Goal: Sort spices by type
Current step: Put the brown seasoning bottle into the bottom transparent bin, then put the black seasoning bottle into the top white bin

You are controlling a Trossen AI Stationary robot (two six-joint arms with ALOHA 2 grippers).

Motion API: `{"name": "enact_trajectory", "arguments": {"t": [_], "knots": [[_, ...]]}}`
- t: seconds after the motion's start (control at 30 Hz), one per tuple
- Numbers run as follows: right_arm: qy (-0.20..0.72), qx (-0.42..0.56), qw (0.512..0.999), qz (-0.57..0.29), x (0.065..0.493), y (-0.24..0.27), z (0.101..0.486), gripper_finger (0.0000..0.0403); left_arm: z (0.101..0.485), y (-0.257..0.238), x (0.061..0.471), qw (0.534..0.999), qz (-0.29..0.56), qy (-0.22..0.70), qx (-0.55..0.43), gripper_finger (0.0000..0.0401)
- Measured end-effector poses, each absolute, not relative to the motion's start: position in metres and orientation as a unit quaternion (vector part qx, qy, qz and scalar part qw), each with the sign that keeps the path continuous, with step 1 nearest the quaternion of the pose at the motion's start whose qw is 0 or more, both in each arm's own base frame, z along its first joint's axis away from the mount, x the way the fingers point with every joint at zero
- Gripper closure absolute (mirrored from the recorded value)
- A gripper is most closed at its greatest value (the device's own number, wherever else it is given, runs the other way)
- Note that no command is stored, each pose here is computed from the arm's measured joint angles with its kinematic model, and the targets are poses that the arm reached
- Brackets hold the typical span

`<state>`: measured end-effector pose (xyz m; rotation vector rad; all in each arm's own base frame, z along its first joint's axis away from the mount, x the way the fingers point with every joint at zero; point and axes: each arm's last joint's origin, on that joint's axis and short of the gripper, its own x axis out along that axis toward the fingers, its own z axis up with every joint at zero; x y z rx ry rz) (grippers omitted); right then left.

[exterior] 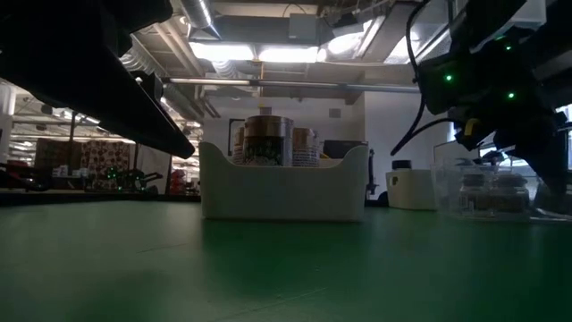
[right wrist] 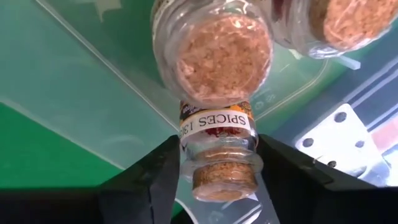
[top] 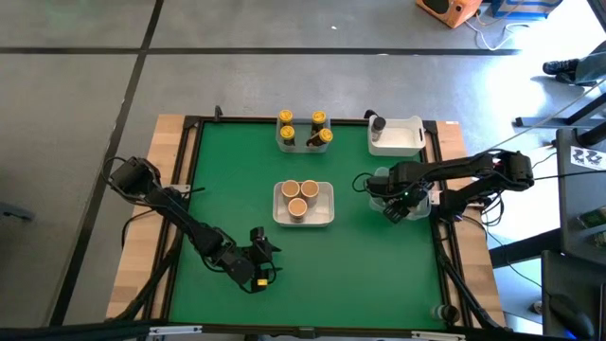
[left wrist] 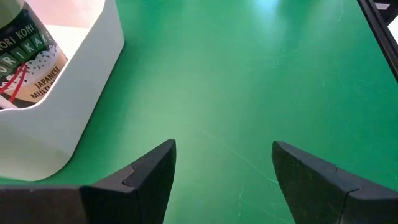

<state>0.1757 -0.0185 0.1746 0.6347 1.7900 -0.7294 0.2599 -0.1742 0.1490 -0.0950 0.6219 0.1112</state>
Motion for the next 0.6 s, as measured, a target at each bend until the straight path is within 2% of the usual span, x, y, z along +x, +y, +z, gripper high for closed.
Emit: {"name": "enact_trajectory", "arguments": {"t": [0.33, 0.47, 0.6], "knots": [[0.749, 0.264, 0.527, -0.302, 0.178, -0.019, 0.181, 0.013, 0.149, -0.174, 0.26, 0.949, 0.055, 0.306, -0.047, 0.0152], [0.757, 0.255, 0.525, -0.294, 0.185, -0.017, 0.208, 0.0109, 0.149, -0.174, 0.26, 0.949, 0.055, 0.306, -0.046, 0.0152], [0.74, 0.257, 0.547, -0.293, 0.194, -0.004, 0.239, 0.0103, 0.149, -0.174, 0.26, 0.949, 0.055, 0.306, -0.046, 0.0152]]}}
